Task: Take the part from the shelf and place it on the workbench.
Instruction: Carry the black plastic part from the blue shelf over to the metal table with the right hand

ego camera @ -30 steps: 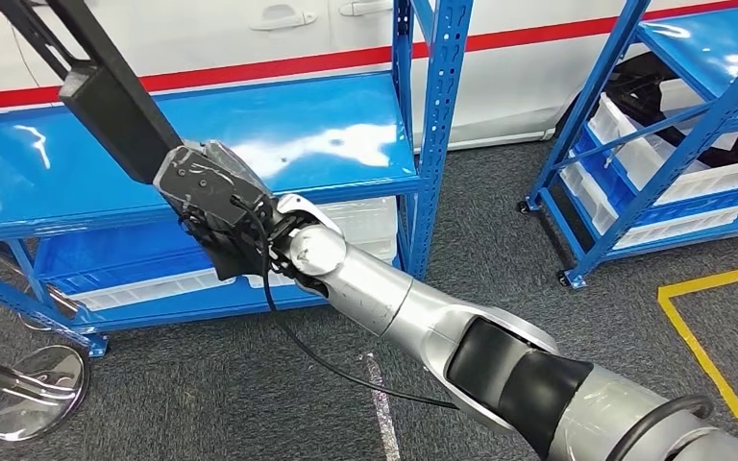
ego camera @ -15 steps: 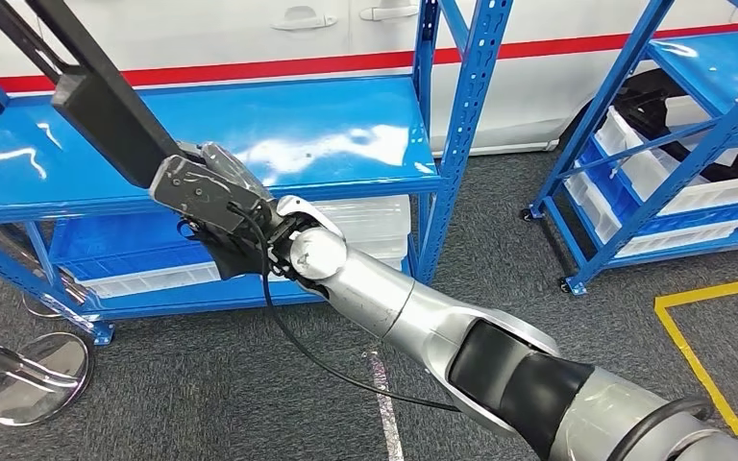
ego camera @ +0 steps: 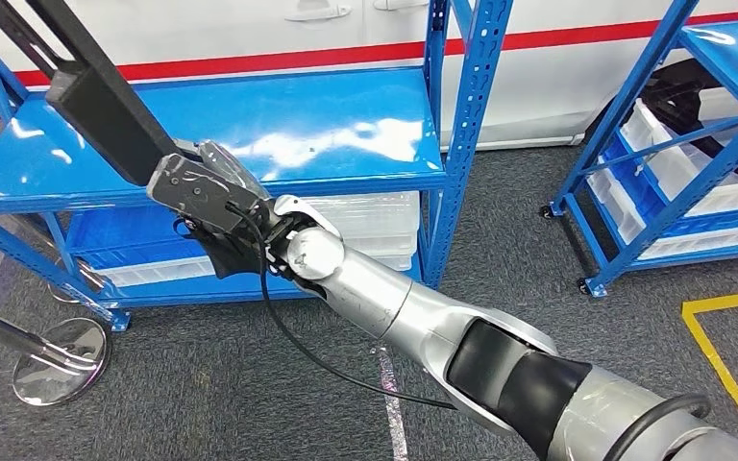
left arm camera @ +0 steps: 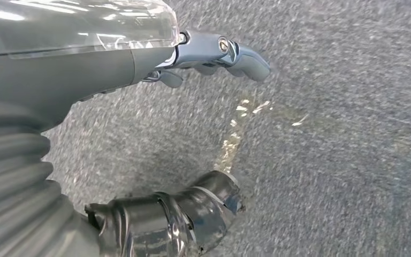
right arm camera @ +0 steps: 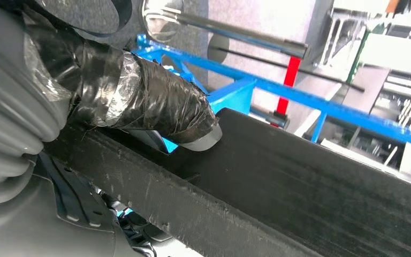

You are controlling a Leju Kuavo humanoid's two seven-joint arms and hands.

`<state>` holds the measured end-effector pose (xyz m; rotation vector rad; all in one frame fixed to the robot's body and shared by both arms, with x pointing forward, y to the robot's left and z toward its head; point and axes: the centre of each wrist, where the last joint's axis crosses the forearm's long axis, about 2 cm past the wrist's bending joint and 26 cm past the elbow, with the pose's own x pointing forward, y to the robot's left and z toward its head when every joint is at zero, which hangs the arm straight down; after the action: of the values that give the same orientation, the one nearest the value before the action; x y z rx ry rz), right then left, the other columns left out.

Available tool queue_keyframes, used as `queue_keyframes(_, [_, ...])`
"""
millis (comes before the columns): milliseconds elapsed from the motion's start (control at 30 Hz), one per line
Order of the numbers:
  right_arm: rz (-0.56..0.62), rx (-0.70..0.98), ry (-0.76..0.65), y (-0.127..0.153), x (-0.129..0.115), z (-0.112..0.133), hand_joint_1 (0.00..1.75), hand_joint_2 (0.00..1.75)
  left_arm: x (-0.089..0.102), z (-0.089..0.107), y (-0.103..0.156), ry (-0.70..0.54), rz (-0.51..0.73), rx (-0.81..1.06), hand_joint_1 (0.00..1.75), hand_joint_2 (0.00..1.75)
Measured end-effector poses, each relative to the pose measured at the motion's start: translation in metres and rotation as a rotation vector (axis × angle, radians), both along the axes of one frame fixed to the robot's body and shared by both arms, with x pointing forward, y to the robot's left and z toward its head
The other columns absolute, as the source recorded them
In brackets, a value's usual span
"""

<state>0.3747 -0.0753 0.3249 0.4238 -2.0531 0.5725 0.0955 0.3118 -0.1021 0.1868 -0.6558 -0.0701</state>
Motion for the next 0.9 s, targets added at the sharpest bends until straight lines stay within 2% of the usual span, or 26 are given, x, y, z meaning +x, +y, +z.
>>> queue_keyframes(900, [-0.012, 0.009, -0.024, 0.002, 0.000, 0.001, 1.75, 1.75, 0.007, 0.002, 0.011, -0.004, 0.012, 0.023, 0.00, 1.75])
